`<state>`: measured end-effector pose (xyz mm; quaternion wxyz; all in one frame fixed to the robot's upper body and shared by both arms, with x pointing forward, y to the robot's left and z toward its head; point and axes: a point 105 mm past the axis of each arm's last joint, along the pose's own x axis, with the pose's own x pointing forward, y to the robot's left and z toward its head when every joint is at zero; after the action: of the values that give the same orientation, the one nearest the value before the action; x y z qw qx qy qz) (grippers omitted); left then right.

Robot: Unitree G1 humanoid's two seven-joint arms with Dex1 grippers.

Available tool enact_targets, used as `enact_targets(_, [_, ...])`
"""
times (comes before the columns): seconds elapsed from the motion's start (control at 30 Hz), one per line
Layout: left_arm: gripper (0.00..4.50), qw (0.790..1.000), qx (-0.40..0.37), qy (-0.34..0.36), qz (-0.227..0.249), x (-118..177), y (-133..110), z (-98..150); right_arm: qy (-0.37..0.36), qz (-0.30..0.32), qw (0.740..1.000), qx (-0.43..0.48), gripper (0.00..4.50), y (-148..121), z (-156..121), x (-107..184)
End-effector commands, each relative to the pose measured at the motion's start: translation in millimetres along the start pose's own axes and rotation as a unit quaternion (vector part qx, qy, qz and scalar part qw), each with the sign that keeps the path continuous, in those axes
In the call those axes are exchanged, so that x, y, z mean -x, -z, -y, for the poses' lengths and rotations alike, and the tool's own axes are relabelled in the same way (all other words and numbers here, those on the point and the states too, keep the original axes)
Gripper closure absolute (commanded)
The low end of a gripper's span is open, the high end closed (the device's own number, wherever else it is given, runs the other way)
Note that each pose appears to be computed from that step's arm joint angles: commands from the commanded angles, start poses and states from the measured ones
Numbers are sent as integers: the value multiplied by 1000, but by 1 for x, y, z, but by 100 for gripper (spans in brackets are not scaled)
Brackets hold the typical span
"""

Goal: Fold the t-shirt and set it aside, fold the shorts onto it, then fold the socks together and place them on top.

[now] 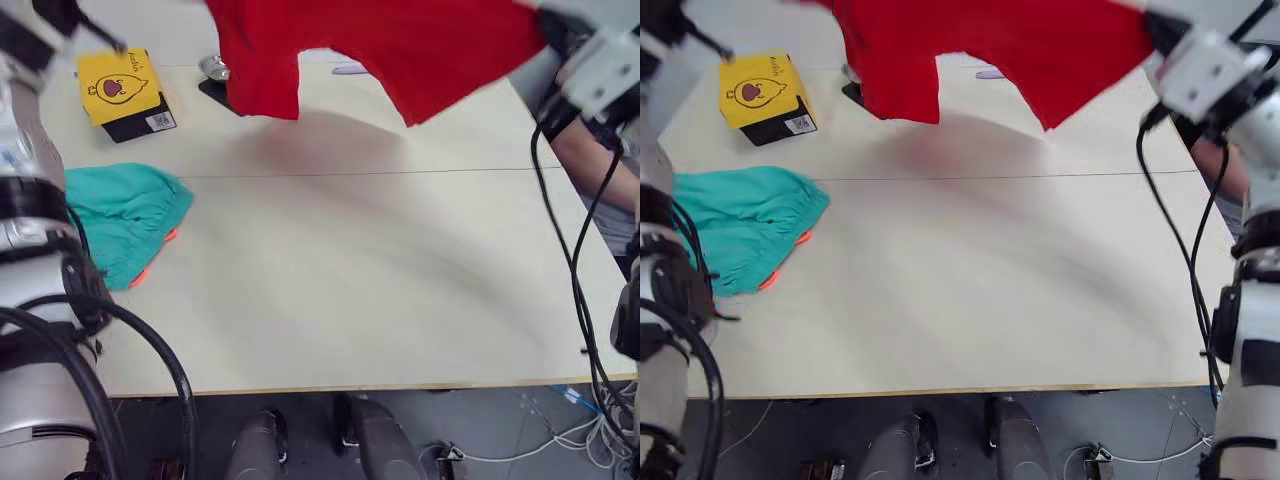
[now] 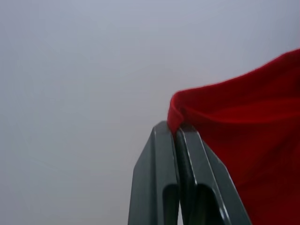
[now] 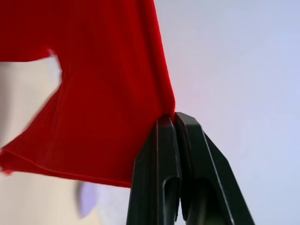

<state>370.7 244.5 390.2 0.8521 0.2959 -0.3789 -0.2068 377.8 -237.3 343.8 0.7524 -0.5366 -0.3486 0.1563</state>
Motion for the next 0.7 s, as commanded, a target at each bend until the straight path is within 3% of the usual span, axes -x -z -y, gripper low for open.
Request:
enact_targets(0.03, [450,995,-3,95,-26,40,0,38,-71,42,996,-25,443,-12,-36,22])
enact_targets(0.17, [450,966,83,201,-139,108,25,104,-167,42,980,-100,443,-16,-93,54])
enact_targets(0.3, [450,889,171,343,-252,181,25,172,-264,13,954,-139,443,-14,-138,94])
enact_targets(0.4, [450,856,205,377,-286,205,20,191,-290,-7,944,-156,443,-11,-148,113])
enact_targets(0.7, [450,806,275,413,-322,228,11,211,-375,-14,900,-223,443,-27,-171,154])
